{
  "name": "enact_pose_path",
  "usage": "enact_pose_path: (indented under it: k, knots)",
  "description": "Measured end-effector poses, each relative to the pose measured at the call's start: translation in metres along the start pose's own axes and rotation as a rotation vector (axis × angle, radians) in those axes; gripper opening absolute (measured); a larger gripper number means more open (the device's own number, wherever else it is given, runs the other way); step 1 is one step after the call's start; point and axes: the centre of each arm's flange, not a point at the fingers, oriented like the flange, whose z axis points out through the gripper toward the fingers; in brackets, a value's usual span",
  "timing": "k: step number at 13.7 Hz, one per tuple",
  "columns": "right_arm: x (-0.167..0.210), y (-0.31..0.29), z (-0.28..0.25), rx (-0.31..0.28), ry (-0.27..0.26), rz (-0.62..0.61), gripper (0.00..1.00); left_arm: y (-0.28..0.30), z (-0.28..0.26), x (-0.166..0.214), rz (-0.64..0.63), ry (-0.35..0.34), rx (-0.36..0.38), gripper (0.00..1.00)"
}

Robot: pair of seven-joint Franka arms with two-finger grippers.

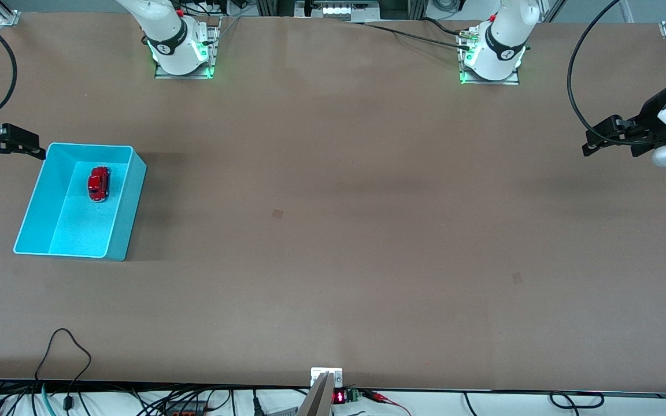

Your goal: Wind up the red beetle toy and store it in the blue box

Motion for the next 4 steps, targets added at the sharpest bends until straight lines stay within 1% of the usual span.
enact_pose_path:
  k: [4]
  knots:
    - [-0.0002,-0.0005,0.0003,0.001,-0.003,0.02,1.0,0.0004,0.0001,0.0,0.001,0.0,0.0,1.0]
